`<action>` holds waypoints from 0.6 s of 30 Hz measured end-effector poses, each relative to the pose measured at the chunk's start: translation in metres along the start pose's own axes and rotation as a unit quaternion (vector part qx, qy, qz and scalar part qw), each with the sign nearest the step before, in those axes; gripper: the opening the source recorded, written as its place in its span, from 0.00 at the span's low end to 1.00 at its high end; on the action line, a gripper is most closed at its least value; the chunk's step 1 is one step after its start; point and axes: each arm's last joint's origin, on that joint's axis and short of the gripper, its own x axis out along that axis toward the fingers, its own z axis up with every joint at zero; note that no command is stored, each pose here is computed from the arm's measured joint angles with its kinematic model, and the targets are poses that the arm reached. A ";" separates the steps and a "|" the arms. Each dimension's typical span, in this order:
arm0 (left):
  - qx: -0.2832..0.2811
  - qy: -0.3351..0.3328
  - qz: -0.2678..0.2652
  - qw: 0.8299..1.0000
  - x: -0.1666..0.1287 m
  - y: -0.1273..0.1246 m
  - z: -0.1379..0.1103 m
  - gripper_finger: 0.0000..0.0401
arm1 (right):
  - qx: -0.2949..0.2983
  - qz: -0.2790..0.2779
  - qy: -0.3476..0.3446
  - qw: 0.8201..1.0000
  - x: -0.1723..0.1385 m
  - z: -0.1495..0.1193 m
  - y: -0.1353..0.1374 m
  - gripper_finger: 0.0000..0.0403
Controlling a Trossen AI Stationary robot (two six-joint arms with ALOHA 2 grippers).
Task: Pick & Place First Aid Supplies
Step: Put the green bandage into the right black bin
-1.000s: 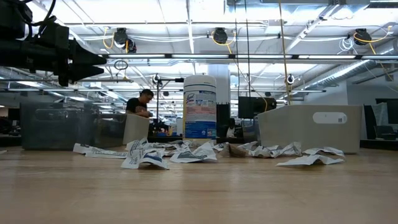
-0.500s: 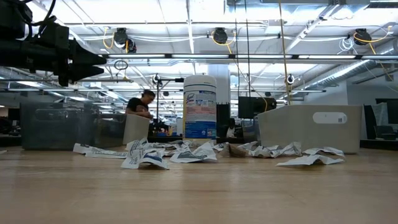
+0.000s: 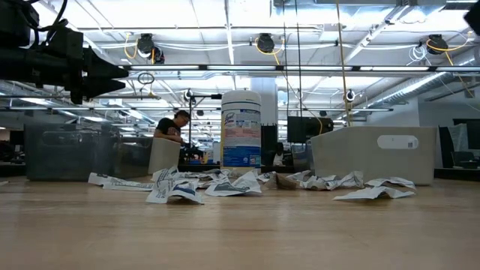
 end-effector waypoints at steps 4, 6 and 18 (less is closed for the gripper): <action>0.000 0.000 0.000 1.000 0.000 0.000 0.000 0.59 | -0.040 -0.021 -0.021 0.999 -0.022 -0.001 -0.002 0.00; 0.000 0.000 0.000 1.000 0.000 0.000 0.000 0.59 | -0.040 -0.018 -0.025 0.999 -0.029 0.002 -0.003 0.00; 0.000 0.000 0.000 1.000 0.000 0.000 0.000 0.59 | 0.081 -0.044 -0.073 0.993 -0.039 0.060 -0.057 0.00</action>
